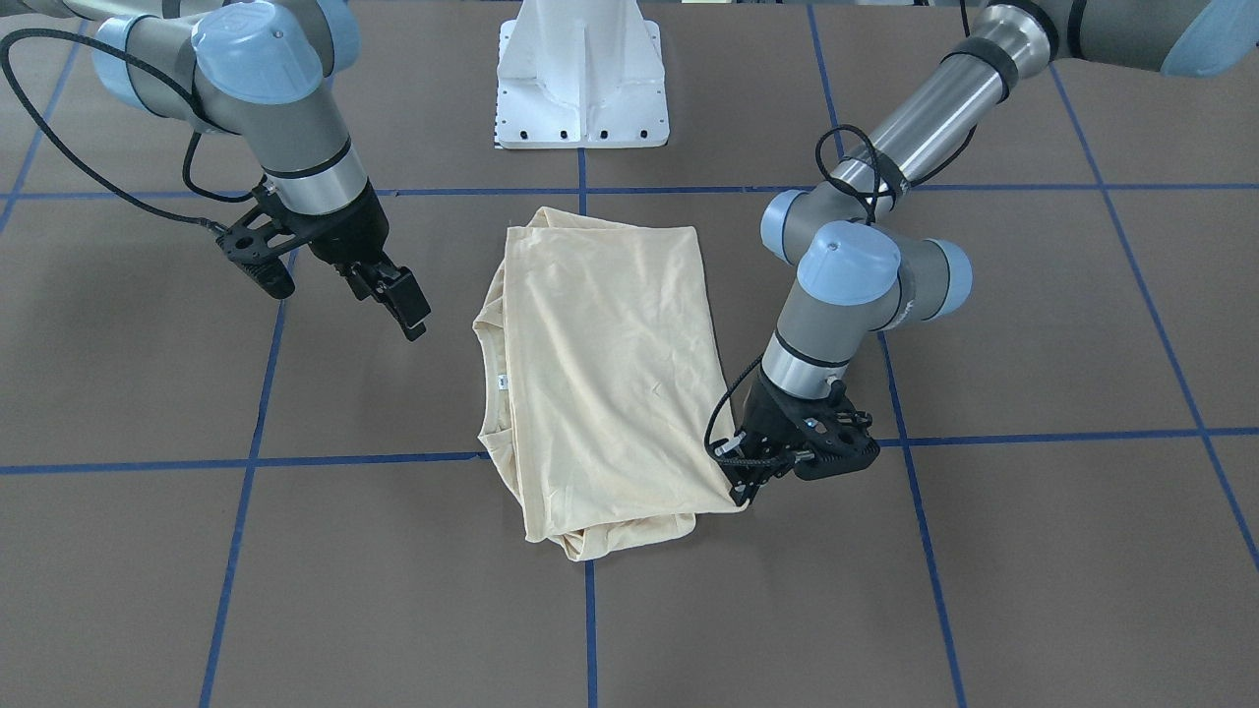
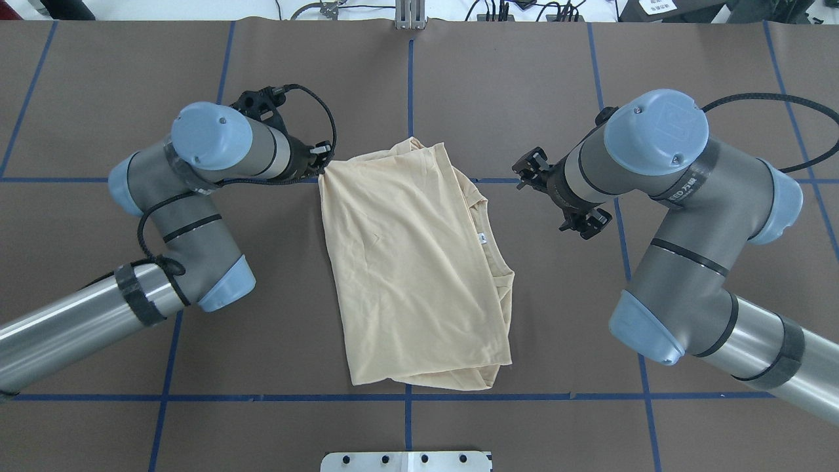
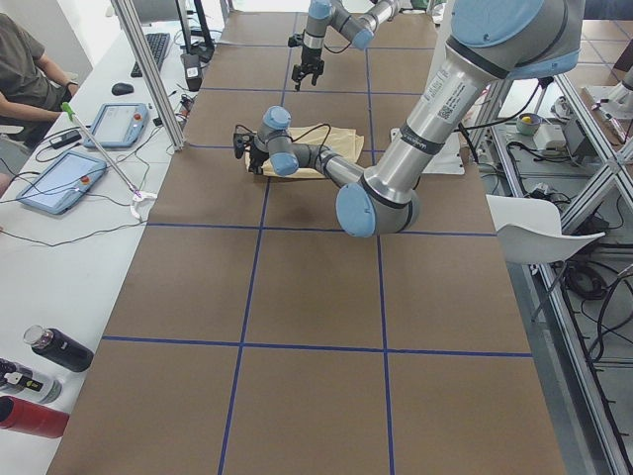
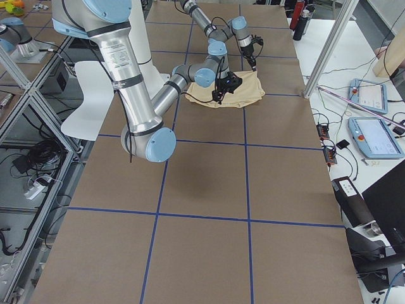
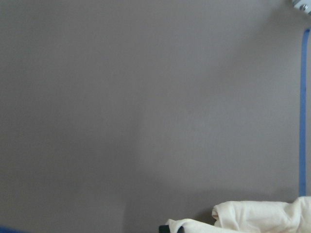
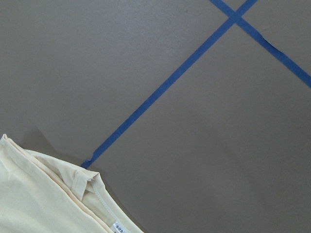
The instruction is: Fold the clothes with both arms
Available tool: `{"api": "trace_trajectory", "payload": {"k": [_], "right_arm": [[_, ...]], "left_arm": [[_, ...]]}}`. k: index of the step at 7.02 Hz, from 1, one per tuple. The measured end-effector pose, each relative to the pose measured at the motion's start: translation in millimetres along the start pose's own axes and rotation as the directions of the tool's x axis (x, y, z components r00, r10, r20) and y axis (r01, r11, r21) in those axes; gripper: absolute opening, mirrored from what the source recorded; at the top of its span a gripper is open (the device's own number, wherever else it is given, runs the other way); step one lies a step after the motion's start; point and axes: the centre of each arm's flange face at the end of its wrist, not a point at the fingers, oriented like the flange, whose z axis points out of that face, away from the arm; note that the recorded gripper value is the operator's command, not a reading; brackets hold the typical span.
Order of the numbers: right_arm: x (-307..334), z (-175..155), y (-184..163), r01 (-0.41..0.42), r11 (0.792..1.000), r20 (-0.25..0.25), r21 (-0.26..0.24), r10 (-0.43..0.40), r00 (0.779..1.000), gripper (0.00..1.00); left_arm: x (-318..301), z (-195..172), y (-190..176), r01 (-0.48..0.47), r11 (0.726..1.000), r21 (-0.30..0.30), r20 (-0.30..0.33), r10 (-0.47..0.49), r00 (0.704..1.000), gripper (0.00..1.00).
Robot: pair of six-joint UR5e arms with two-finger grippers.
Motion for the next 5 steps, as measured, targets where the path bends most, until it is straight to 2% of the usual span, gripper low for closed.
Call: {"api": "trace_trajectory", "payload": {"k": [1, 3, 5], "right_arm": [[-3, 1, 8, 0.012, 1.000, 0.007, 0.005, -0.012, 1.000, 1.00], [-13, 9, 55, 0.041, 0.999, 0.039, 0.030, -0.042, 0.998, 1.00], [-5, 26, 124, -0.034, 0.999, 0.055, 0.028, 0.032, 0.998, 0.98]], "left_arm": [[-1, 4, -12, -0.025, 0.999, 0.019, -0.002, 0.025, 1.000, 0.61], [-2, -9, -22, -0.041, 0.999, 0.032, -0.025, 0.042, 0.999, 0.61], [-22, -49, -19, -0.046, 0.999, 0.000, -0.078, 0.046, 0.996, 0.61]]}}
